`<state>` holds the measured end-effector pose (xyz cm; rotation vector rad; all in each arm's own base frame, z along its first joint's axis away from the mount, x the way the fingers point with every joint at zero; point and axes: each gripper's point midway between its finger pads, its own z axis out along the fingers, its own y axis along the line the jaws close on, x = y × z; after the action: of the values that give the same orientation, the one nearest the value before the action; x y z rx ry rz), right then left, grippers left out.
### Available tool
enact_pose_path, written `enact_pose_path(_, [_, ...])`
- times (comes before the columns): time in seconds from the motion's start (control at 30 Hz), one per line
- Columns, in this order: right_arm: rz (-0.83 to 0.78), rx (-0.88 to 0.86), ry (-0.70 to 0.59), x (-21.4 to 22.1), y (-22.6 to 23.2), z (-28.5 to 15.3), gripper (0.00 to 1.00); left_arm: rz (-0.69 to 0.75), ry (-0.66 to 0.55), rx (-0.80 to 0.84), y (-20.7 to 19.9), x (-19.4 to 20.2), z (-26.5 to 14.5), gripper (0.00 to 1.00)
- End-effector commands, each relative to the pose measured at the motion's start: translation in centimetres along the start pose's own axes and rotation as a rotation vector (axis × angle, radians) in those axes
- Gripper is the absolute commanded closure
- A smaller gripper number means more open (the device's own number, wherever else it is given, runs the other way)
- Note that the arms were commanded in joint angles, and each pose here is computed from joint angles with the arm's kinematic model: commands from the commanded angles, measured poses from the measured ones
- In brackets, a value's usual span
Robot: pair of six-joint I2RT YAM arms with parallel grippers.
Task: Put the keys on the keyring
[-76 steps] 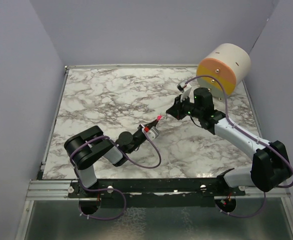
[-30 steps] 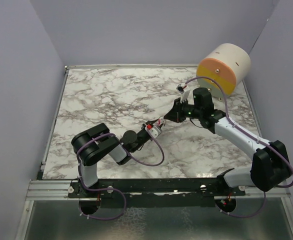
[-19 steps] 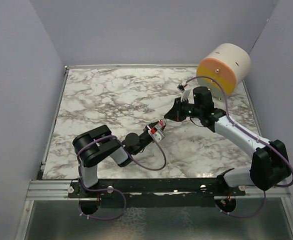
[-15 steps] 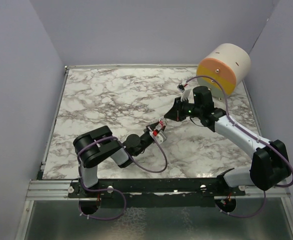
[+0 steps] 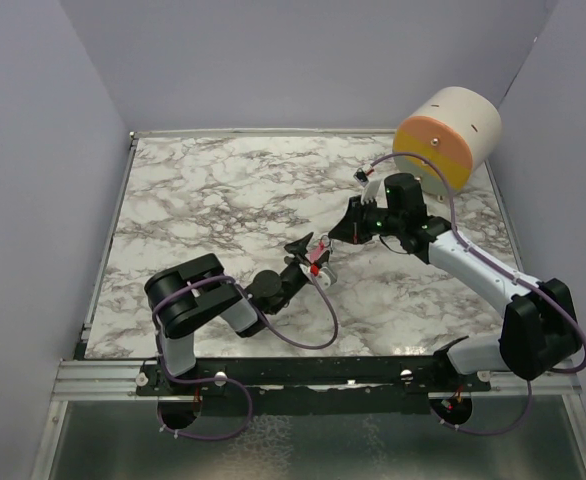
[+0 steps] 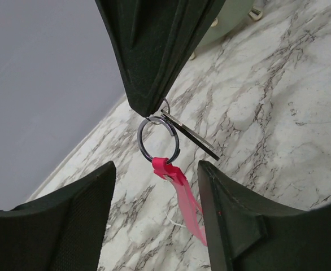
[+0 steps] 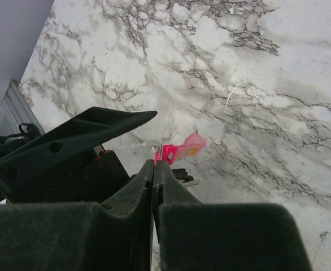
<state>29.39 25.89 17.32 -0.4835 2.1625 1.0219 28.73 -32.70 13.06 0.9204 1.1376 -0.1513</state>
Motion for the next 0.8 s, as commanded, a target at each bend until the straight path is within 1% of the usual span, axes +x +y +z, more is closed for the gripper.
enact_pose_path(0.0, [-0.007, 0.006, -0.013, -1.0, 0.1, 0.2, 0.99, -0.042, -0.195, -0.136, 3.7, -5.3, -0.5, 0.37])
enact_pose_path(0.17, [-0.009, 0.001, -0.015, -1.1, 0.3, 0.2, 0.99, -0.049, -0.217, -0.114, 3.4, -5.8, -0.5, 0.37])
enact_pose_path(0.33, [-0.009, -0.004, -0.018, -1.1, 0.4, 0.1, 0.99, -0.043, -0.215, -0.111, 3.2, -5.6, -0.1, 0.41])
enact_pose_path(0.4, [-0.010, -0.004, -0.018, -1.0, 0.4, 0.1, 0.99, -0.045, -0.216, -0.109, 3.1, -5.6, 0.0, 0.45])
enact_pose_path(0.53, [-0.007, -0.003, -0.015, -0.8, 0.3, 0.1, 0.99, -0.057, -0.230, -0.100, 2.9, -5.9, 0.3, 0.59])
enact_pose_path(0.57, [-0.006, -0.003, -0.016, -0.9, 0.3, 0.1, 0.99, -0.059, -0.237, -0.095, 2.8, -6.1, 0.3, 0.60])
enact_pose_path(0.67, [-0.005, -0.004, -0.016, -0.9, 0.3, 0.2, 0.99, -0.062, -0.253, -0.083, 2.7, -6.5, 0.5, 0.60])
enact_pose_path(0.77, [-0.002, -0.005, -0.018, -0.9, 0.3, 0.3, 0.99, -0.070, -0.265, -0.075, 2.5, -6.8, 0.6, 0.57])
